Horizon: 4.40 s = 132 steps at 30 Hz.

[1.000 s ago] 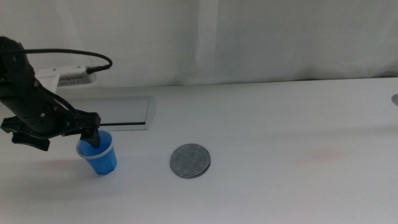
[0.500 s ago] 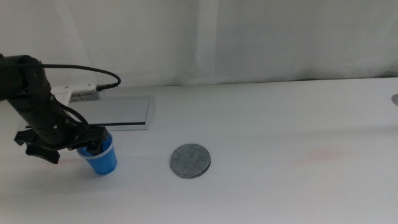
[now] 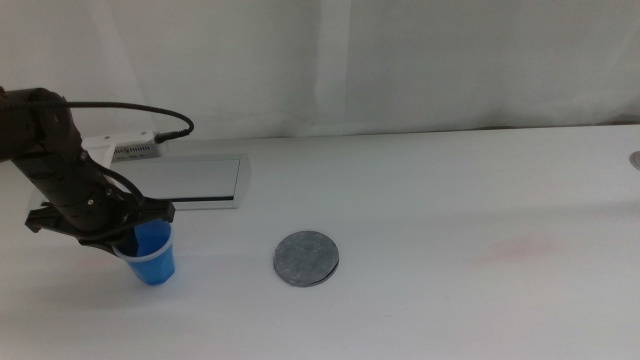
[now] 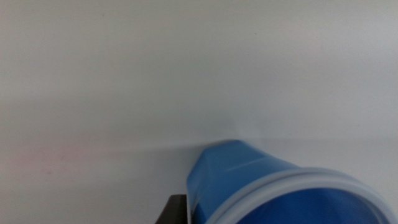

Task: Place an empty cup on a cup mat.

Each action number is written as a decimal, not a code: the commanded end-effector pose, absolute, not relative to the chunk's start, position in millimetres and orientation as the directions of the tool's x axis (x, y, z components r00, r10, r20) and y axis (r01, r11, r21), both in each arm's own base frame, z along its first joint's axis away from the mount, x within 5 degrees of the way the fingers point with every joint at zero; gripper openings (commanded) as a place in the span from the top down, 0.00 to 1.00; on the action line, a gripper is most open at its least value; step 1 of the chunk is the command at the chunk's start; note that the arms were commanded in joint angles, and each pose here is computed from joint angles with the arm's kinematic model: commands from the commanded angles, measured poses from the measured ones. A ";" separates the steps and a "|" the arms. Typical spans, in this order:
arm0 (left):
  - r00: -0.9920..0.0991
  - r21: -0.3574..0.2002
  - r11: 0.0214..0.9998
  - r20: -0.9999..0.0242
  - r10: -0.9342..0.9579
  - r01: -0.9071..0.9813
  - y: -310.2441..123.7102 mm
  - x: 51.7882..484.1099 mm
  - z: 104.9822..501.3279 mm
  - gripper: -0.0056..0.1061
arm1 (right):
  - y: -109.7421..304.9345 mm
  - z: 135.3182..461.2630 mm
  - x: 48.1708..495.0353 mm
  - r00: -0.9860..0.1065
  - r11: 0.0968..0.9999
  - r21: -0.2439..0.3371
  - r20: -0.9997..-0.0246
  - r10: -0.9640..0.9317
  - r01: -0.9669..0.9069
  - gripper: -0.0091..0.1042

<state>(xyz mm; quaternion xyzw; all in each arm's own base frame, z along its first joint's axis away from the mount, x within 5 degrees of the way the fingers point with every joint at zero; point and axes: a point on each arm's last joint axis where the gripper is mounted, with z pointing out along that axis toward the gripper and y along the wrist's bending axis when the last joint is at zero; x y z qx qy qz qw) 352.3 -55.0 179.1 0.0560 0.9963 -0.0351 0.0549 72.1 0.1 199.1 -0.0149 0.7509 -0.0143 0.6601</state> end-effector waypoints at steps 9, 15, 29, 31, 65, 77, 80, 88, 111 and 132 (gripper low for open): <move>-0.934 -0.137 0.963 -0.307 0.181 0.232 -105.2 344.2 262.9 0.98 | 0.2 186.6 71.1 -0.159 0.999 -0.046 -0.986 -0.047 -0.007 0.94; -0.870 -0.158 0.913 -0.399 0.290 0.376 -171.6 338.1 300.3 0.98 | 0.2 186.6 71.1 -0.159 0.999 -0.046 -0.986 -0.047 -0.007 0.94; -0.879 -0.170 0.877 -0.255 0.402 0.450 -240.1 330.7 249.1 0.98 | 0.2 186.6 71.1 -0.159 0.999 -0.046 -0.986 -0.047 -0.007 0.94; -0.885 -0.166 0.879 -0.221 0.409 0.447 -240.7 331.4 240.7 0.98 | 0.2 186.6 71.1 -0.159 0.999 -0.046 -0.986 -0.047 -0.007 0.94; -0.895 -0.152 0.882 -0.112 0.432 0.445 -255.4 339.4 182.2 0.96 | 0.2 186.6 71.1 -0.159 0.999 -0.046 -0.986 -0.047 -0.007 0.94; -0.888 -0.113 0.883 -0.132 0.441 0.456 -253.1 342.5 181.9 0.24 | 0.2 186.6 71.1 -0.159 0.999 -0.046 -0.986 -0.047 -0.007 0.94; -0.888 -0.113 0.883 -0.134 0.441 0.456 -253.2 342.6 182.0 0.12 | 0.2 186.6 71.1 -0.159 0.999 -0.046 -0.986 -0.047 -0.007 0.94; -0.877 -0.086 0.879 -0.159 0.453 0.470 -251.2 344.2 187.6 0.12 | 0.2 186.6 71.1 -0.159 0.999 -0.046 -0.986 -0.047 -0.007 0.94; -0.681 0.183 0.931 -0.640 0.356 0.315 -132.6 329.6 378.1 0.12 | 0.2 186.6 71.1 -0.159 0.999 -0.046 -0.986 -0.047 -0.007 0.94; -0.420 0.128 0.988 -0.894 0.154 0.090 -8.9 212.9 454.9 0.17 | 0.2 186.6 71.1 -0.159 0.999 -0.046 -0.986 -0.047 -0.007 0.94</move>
